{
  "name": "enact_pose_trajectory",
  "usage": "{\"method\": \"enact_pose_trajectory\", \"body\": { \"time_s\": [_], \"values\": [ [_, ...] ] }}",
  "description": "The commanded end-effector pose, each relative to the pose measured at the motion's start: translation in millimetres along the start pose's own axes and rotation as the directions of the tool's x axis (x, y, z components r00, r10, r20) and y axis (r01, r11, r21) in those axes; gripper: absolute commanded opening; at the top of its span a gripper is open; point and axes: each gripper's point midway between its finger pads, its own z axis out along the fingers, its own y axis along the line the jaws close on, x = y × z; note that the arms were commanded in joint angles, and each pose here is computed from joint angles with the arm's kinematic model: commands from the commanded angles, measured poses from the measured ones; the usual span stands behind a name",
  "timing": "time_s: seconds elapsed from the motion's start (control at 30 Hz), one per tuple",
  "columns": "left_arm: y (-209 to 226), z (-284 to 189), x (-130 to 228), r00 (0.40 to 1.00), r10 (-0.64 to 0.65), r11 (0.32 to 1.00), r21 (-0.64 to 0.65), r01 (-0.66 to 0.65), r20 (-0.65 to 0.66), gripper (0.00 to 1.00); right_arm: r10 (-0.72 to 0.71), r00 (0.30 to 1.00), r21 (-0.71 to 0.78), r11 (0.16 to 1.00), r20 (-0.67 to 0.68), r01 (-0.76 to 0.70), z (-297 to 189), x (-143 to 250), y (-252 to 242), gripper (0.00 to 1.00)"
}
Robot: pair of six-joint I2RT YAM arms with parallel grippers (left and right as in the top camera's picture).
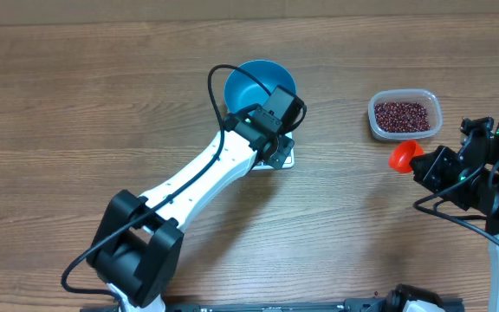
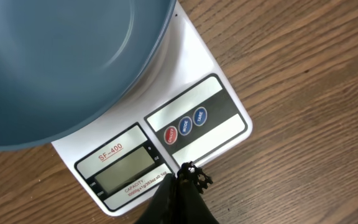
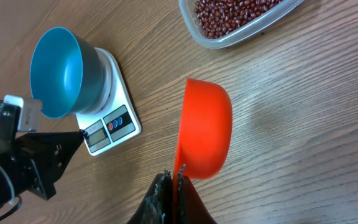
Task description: Scoop item into bowl and weigh 150g on scale
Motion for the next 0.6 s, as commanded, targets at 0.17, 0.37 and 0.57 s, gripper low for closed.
{"method": "enact_pose_trajectory", "body": {
  "time_s": [0.17,0.37,0.57],
  "values": [
    [2.8,38.6,14.5,0.997,-0.025,0.999,-0.027,0.023,-0.072,0.04,-0.020,0.999,-0.001,1.000,0.034,0.020,-7.1,-7.9,3.6,0.04],
    [14.2,54.5,22.0,0.994,-0.055,0.993,-0.105,0.045,-0.097,0.04,-0.020,0.999,-0.001,1.000,0.035,0.020,-7.1,-7.9,3.6,0.04],
    [18.6,65.6,21.1,0.994,-0.054,0.990,-0.136,0.041,-0.091,0.04,-0.020,0.999,-0.001,1.000,0.035,0.020,-7.1,-8.0,3.6,0.04]
  ]
}}
